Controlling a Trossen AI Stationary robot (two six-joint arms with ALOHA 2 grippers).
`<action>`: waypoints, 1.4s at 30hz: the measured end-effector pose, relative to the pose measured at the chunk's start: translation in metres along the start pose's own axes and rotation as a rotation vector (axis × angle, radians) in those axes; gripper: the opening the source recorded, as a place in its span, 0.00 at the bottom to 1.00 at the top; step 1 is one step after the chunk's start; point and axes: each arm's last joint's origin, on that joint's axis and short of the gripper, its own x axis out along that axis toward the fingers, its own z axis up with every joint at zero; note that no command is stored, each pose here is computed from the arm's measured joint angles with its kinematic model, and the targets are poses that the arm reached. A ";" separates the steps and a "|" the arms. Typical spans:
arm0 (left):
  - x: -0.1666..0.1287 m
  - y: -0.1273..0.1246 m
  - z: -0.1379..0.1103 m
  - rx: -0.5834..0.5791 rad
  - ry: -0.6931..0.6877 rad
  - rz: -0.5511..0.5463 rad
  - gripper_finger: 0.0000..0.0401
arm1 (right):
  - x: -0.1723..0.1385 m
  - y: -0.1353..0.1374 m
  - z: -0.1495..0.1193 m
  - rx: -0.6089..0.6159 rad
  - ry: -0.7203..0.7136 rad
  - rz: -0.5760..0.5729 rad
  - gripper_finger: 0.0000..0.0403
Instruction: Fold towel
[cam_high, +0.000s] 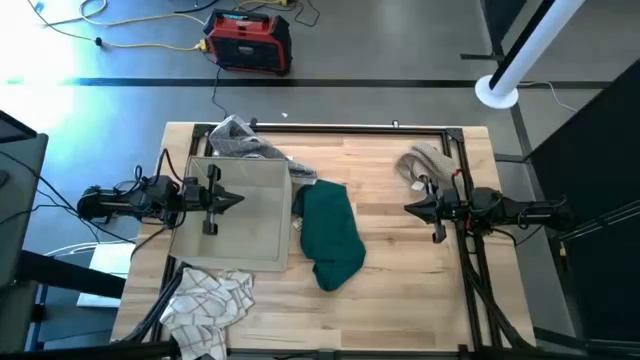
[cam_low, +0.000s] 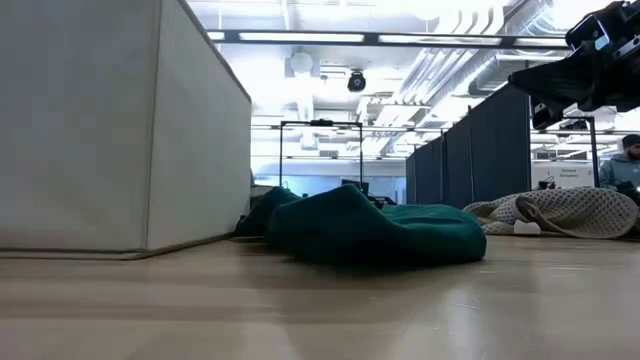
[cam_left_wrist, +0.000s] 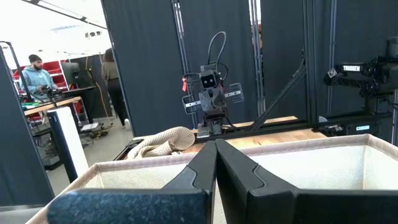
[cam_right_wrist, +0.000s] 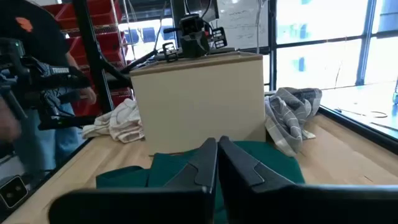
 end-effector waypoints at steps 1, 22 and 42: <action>0.000 0.000 0.000 0.000 0.000 0.000 0.00 | 0.000 0.000 0.000 0.000 0.000 0.000 0.00; 0.000 0.000 0.000 0.000 0.000 0.000 0.00 | 0.000 0.000 0.000 0.000 0.000 0.000 0.00; 0.000 0.000 0.000 0.138 0.000 0.000 0.00 | 0.000 0.000 0.000 0.000 0.000 0.000 0.00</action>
